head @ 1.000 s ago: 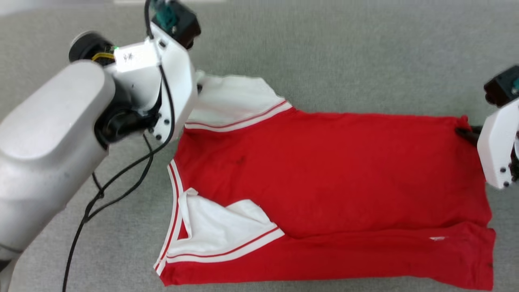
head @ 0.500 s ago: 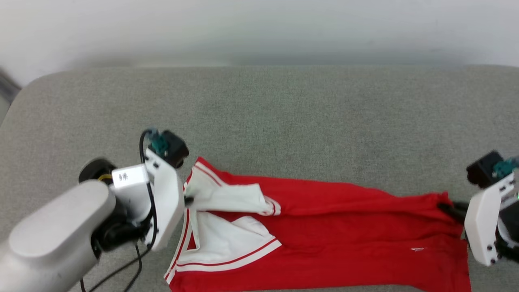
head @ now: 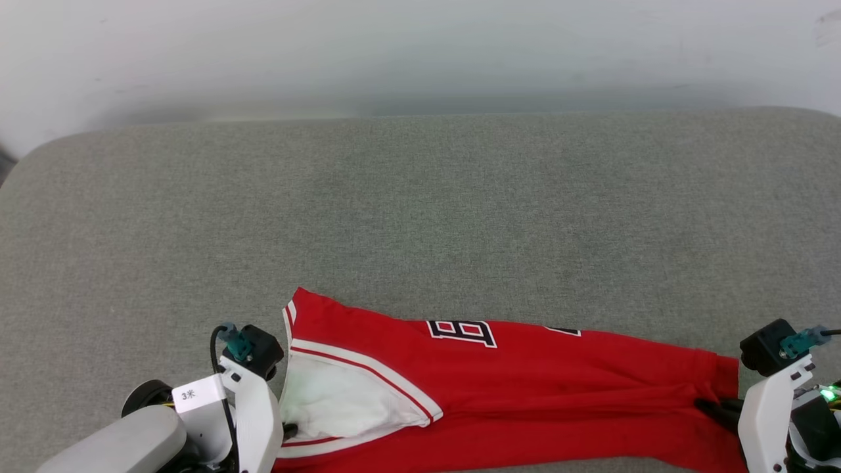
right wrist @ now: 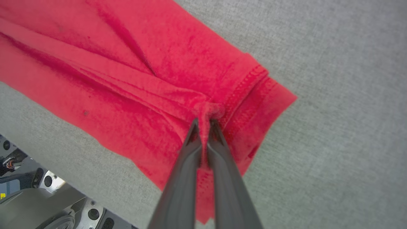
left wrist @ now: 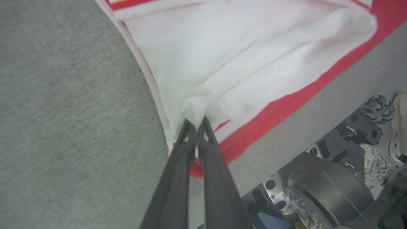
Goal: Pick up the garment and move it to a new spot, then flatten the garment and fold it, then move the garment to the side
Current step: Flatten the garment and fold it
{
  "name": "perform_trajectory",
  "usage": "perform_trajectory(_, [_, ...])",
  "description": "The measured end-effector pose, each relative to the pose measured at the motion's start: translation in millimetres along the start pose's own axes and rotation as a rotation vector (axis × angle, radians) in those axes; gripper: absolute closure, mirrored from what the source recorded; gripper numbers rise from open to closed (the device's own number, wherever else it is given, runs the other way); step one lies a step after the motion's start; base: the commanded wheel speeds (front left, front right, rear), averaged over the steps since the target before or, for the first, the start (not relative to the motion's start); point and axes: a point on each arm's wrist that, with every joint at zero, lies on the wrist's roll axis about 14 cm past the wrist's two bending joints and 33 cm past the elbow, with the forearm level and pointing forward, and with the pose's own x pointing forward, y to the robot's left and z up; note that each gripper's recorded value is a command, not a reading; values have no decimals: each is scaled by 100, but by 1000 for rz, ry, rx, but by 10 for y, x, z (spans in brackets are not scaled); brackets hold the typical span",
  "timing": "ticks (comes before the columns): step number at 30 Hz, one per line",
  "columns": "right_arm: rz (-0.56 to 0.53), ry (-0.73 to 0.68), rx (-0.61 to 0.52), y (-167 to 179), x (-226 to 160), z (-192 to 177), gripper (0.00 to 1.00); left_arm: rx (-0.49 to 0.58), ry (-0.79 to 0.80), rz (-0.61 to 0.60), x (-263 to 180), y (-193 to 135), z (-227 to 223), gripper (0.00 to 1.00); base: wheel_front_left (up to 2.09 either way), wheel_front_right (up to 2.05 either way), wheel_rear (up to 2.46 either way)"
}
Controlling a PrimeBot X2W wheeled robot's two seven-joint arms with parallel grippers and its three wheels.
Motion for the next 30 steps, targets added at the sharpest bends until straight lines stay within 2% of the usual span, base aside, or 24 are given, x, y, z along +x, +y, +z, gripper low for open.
perform_trajectory(1, [-3, -2, 10, -7, 5, -4, 40, -1, -8, 5, 10, 15, 6, 33, 0, 0, 0])
perform_trajectory(2, [-7, -7, 17, -16, 6, 3, 0, -3, -22, 6, 16, 16, 23, 0, 0, 0, 0])
perform_trajectory(6, [-16, -72, 13, -19, -56, 125, 0, 1, -115, 16, -33, -16, 145, 0, 0, 0, 0])
perform_trajectory(11, [-50, -210, 15, -117, -299, 404, 0, 25, -381, 103, -292, 47, 570, 0, 0, 0, 0])
perform_trajectory(16, [-108, -309, 63, -317, -556, 567, 0, 29, -599, 188, -510, 94, 811, 0, 0, 0, 0])
perform_trajectory(23, [-146, -317, 224, -486, -592, 399, 0, 1, -840, 309, -666, 196, 982, 0, 0, 0, 0])
perform_trajectory(30, [-123, -250, 351, -426, -394, 145, 0, -43, -927, 435, -704, 359, 992, 0, 0, 0, 0])
